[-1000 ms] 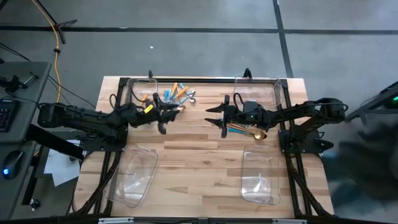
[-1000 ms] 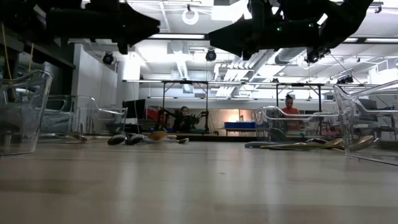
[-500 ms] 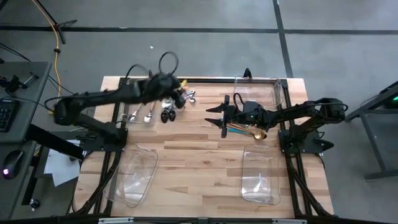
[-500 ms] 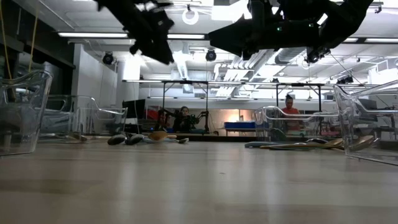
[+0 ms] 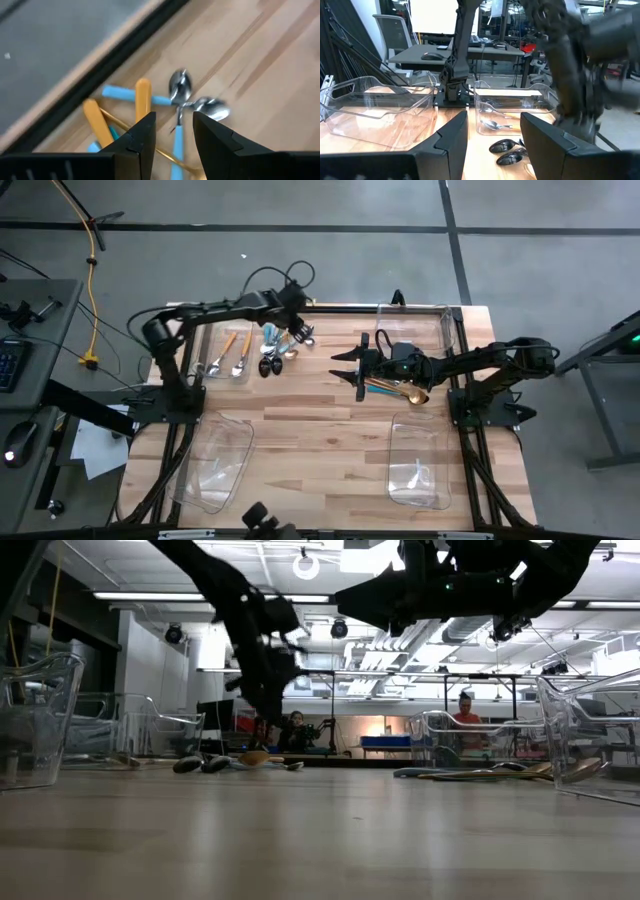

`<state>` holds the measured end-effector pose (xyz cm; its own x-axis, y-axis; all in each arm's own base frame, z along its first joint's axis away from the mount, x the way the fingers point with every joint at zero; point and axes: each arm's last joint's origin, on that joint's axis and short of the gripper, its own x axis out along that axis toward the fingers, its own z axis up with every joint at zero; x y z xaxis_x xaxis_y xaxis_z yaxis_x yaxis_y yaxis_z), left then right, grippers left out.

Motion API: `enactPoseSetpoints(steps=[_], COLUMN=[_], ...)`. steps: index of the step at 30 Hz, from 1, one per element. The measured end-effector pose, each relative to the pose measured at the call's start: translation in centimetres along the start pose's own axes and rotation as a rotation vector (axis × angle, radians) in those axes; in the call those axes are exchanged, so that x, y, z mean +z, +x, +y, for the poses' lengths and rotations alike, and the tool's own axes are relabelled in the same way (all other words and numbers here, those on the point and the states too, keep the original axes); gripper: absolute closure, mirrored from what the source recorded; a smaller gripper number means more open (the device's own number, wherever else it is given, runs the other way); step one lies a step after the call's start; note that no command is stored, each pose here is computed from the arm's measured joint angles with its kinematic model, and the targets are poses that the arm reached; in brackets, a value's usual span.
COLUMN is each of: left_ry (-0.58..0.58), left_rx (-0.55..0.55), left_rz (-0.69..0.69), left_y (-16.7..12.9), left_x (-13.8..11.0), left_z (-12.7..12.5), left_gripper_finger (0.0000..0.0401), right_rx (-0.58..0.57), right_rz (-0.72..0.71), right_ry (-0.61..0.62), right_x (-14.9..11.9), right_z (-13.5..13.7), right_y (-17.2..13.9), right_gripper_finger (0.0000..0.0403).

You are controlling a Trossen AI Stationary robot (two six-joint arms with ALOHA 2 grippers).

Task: Sort silverware by color (type)
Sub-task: Put the yellow spoon into the top left transparent bin

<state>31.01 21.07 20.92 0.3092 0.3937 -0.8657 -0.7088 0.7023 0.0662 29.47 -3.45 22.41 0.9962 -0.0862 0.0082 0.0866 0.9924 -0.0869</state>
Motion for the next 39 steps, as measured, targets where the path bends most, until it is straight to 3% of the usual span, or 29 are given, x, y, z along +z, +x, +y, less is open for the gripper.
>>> enactPoseSetpoints(steps=[9,13,23,39], left_ry=[-0.018,-0.031,-0.066,-0.047], left_rx=[0.085,0.133,0.014,0.092], left_rz=[0.120,0.120,0.147,0.166], left_y=[4.7,5.0,5.4,6.8], left_x=[-1.2,-1.2,-1.3,-1.7], left_z=[1.0,1.5,2.2,2.3], left_gripper_finger=[0.0282,0.0282,0.0282,0.0287], right_rx=[0.000,0.000,0.000,0.000], right_rz=[0.000,0.000,0.000,0.000], right_ry=[0.000,0.000,0.001,0.019], right_x=[0.0,0.0,0.0,0.0], right_z=[0.0,0.0,0.0,0.0], right_y=[0.0,0.0,0.0,0.0], right_gripper_finger=[0.0235,0.0235,0.0235,0.0235])
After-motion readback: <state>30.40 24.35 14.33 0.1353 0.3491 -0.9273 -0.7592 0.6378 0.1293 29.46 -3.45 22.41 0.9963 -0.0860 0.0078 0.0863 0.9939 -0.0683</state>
